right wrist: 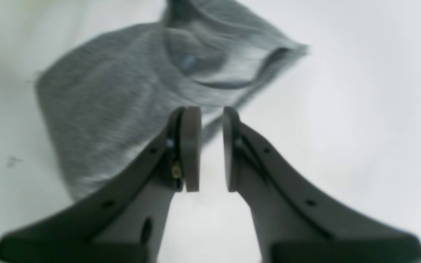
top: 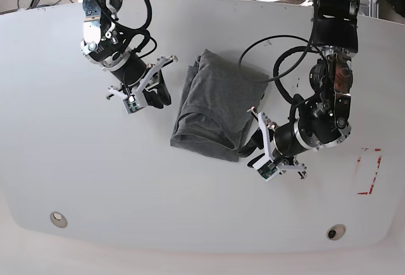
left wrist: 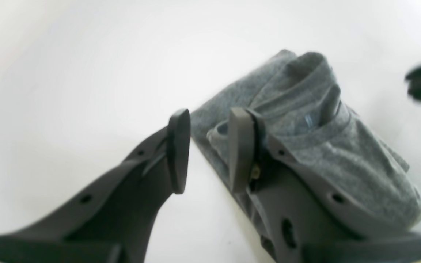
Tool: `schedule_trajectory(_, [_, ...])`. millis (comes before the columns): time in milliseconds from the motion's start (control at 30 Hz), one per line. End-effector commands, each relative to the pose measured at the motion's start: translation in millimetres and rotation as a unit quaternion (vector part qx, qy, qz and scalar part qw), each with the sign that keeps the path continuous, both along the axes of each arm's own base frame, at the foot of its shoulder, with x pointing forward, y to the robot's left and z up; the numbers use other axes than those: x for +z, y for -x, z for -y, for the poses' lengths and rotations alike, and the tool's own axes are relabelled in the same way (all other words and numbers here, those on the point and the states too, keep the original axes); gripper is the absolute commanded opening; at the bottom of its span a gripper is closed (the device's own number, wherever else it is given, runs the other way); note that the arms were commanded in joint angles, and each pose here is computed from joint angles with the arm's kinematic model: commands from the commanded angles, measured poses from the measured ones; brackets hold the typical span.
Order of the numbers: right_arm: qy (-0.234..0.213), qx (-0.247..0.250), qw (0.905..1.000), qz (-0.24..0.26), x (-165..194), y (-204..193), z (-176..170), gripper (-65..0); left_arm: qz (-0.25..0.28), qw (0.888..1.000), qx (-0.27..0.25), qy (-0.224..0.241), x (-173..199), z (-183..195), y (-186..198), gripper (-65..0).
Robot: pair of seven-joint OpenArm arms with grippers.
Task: Fold the T-shirt properly
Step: 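Grasp the grey folded bundle with the left gripper from above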
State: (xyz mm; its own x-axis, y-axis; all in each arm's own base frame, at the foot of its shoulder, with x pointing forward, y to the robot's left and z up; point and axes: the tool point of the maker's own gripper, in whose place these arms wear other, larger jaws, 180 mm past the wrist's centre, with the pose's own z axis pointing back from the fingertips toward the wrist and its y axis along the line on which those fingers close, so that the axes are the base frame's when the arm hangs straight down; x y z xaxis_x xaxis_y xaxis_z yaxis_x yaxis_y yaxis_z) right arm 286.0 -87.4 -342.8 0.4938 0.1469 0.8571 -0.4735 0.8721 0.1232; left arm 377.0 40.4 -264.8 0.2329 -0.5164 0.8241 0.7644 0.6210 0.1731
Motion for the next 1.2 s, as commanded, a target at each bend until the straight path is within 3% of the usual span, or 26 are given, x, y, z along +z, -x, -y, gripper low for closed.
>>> schedule_trajectory(0, [0.007,0.002,0.9994,0.033,22.0,-6.7,7.1,-54.9,0.03,0.999,-0.018,0.031,18.9,15.6,10.9,-49.3])
schedule_trajectory(200, [0.028,-0.009,0.9986,0.044,30.1,-8.4,27.3,-54.9,0.032,0.991,0.038,0.127,11.6,35.8,30.7,-49.0])
schedule_trajectory(333, [0.031,-0.016,0.9984,0.045,30.9,-9.7,34.3,-54.9,0.056,0.987,0.063,0.14,-0.7,51.0,33.7,-48.9])
schedule_trajectory(600, [0.029,-0.021,0.9986,0.038,26.5,-6.4,36.7,-54.9,0.019,0.98,0.157,0.118,-70.7,58.3,27.4,-38.3])
schedule_trajectory(900, [0.027,-0.019,0.9989,0.034,24.6,-3.6,33.9,-54.9,-0.05,0.988,0.132,0.07,-145.3,80.6,32.8,-37.8])
schedule_trajectory(1167, [0.027,-0.02,0.9988,0.035,25.4,-3.5,34.7,-54.9,-0.09,0.985,0.147,0.011,-190.8,47.2,35.9,-37.6])
